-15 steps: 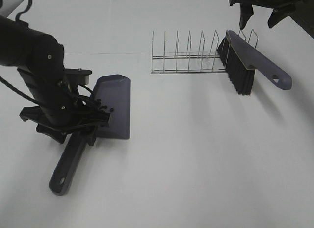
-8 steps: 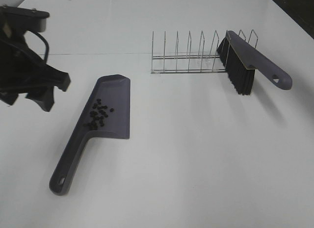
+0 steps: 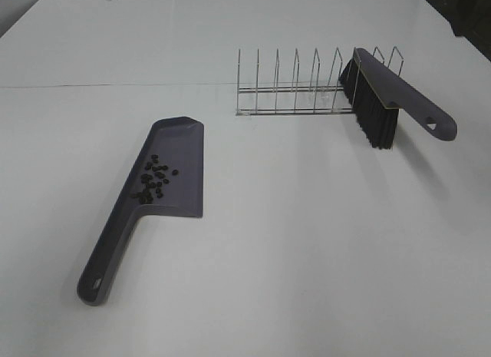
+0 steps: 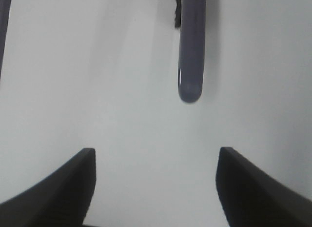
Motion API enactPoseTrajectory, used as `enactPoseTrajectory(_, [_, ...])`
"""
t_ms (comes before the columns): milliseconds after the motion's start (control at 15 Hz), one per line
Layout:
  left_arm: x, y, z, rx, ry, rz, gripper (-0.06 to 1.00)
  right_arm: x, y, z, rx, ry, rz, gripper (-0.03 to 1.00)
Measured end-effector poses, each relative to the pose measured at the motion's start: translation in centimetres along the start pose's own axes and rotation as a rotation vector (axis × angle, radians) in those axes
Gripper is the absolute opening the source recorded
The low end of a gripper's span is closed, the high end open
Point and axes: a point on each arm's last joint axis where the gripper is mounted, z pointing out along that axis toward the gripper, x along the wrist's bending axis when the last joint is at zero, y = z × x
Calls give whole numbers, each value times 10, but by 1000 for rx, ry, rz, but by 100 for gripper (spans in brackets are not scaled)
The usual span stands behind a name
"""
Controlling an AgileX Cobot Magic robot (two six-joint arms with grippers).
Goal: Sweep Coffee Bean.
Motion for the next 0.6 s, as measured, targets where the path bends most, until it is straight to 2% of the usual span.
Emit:
enactPoseTrajectory(67, [3, -10, -2, -8, -3, 1, 60, -1, -13, -2, 6, 0, 0, 63])
enactPoseTrajectory(267, [17, -64, -6, -85, -36, 4, 60, -3, -84, -9, 30, 2, 0, 63])
enactPoseTrajectory(333, [21, -93, -10, -176, -102, 38, 60, -5, -130, -15, -8, 3, -1, 63])
enactPoseTrajectory(533, [23, -121, -19, -323, -204, 89, 60, -7, -185, -22, -160, 8, -25, 63])
enactPoseTrajectory(600, [23, -125, -20, -348, -216, 97, 60, -7, -194, -24, -192, 8, -36, 63])
